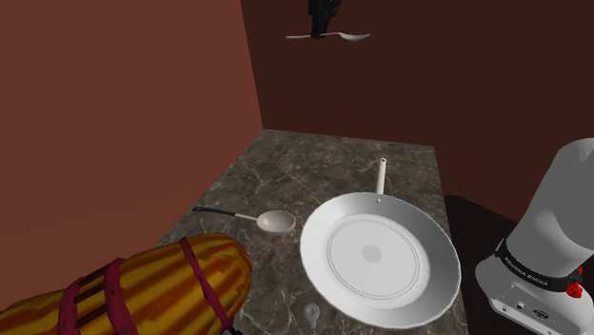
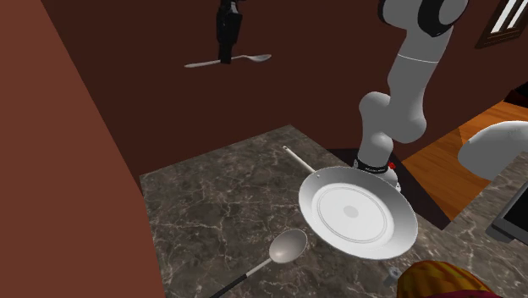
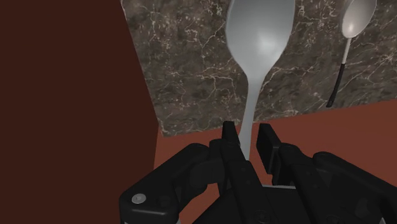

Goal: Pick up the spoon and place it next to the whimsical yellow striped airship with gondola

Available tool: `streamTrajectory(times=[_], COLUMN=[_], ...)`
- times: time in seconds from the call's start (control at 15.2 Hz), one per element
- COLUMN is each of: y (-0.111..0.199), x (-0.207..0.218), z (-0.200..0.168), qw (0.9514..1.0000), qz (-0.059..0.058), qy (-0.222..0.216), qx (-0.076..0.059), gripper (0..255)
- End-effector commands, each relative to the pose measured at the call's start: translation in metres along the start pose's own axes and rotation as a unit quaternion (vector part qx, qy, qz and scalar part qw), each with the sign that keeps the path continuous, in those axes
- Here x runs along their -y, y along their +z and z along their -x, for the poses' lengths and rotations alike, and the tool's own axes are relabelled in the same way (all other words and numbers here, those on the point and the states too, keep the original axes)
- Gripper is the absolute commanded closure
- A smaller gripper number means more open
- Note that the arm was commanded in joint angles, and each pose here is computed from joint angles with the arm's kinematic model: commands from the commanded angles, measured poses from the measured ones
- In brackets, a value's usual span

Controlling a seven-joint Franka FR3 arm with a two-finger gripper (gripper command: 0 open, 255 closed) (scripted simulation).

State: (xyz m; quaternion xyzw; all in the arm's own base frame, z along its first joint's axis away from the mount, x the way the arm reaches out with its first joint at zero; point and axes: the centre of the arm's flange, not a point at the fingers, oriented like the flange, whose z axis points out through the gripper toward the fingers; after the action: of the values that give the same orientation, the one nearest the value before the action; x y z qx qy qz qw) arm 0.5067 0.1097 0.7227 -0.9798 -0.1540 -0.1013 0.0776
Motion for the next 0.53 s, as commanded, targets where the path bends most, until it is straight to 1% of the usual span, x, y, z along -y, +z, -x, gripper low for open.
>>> streamTrajectory(times=[0.0,0.46], y=[-0.002,0.009], x=[0.014,0.105], z=[-0.002,-0.004], qw=[1.0,1.0], qz=[0.0,0.0], qy=[0.0,0.0], qx=[0.0,0.0], gripper=[255,255])
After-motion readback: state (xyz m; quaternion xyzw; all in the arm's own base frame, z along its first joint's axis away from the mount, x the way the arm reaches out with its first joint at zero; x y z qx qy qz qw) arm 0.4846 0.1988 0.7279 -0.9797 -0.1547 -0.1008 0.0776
